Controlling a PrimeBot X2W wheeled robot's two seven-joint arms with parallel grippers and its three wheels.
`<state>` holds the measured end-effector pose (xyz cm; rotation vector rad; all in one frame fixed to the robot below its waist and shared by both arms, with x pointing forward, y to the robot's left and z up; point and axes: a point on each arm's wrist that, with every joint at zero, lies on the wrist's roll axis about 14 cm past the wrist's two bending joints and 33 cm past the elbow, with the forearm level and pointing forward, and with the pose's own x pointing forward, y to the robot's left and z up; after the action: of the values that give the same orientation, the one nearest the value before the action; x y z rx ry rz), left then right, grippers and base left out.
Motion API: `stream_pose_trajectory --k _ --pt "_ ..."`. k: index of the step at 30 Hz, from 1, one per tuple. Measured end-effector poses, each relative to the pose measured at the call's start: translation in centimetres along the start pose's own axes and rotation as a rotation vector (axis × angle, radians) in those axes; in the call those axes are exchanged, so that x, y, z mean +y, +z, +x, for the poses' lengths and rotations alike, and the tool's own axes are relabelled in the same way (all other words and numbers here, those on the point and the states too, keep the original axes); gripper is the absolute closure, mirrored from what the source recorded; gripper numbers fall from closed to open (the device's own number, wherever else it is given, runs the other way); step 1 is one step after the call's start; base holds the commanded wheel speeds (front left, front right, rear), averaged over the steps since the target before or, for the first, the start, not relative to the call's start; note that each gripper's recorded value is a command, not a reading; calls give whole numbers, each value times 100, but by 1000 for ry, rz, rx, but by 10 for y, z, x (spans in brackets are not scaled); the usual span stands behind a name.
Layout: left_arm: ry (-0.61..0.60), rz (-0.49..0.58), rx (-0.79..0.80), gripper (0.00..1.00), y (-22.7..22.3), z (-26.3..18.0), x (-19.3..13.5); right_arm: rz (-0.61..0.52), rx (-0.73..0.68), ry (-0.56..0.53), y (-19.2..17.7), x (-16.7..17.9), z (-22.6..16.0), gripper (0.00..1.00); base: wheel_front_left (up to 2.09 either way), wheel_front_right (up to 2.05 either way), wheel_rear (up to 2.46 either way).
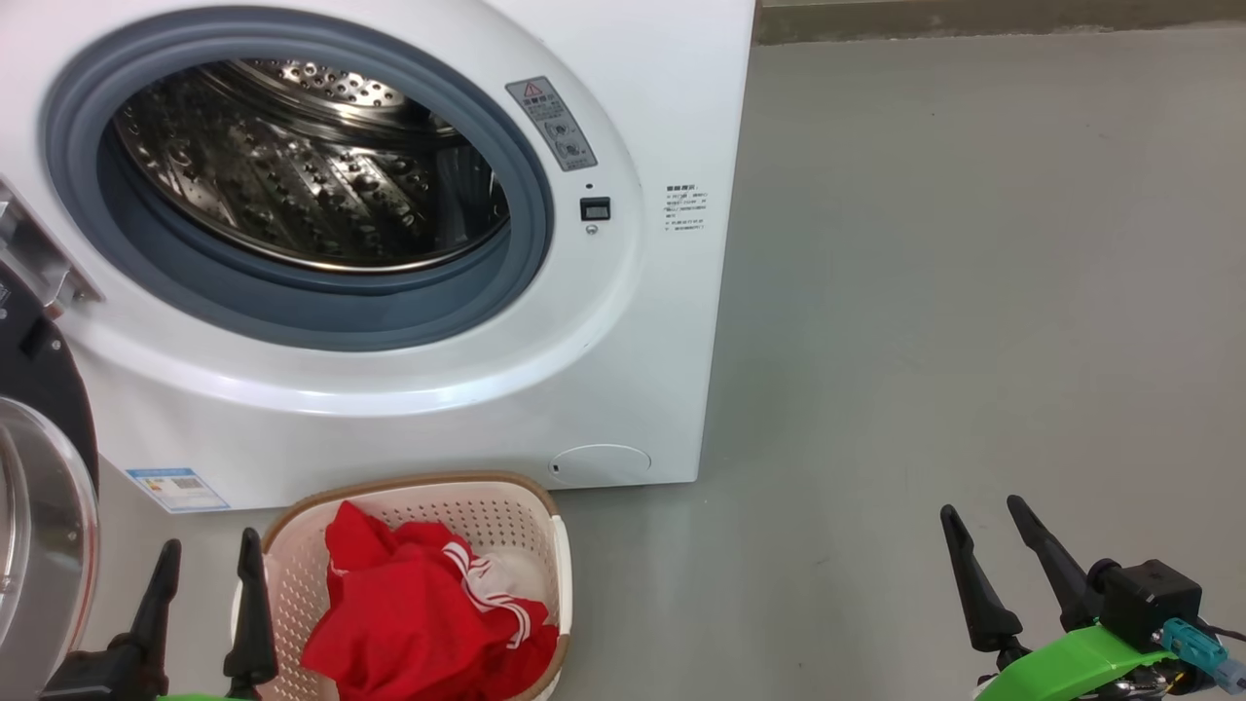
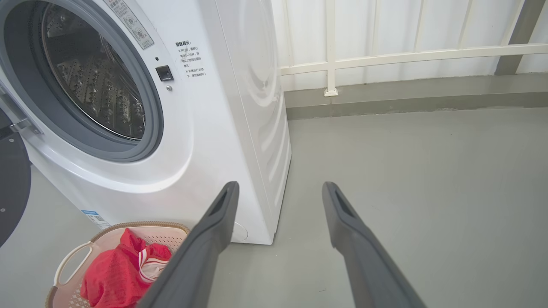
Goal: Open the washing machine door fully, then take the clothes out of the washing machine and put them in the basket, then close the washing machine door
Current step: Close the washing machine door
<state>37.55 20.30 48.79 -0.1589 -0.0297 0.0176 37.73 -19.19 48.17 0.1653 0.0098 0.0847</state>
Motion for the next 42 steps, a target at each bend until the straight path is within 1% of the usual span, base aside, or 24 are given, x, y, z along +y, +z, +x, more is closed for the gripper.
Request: stream_pose_trajectory --k 18,23,33,42 --pt "1 -4 -9 0 3 -1 -1 -2 -9 4 3 1 0 0 -8 8 0" --pt "3 -5 -5 0 1 -2 0 -2 -7 5 2 1 1 0 -96 96 0" --pt "4 -8 11 0 -4 -2 0 -2 0 6 0 1 2 0 -157 157 0" --pt "6 -8 22 0 -7 -3 0 -3 1 10 0 2 3 0 -68 68 0"
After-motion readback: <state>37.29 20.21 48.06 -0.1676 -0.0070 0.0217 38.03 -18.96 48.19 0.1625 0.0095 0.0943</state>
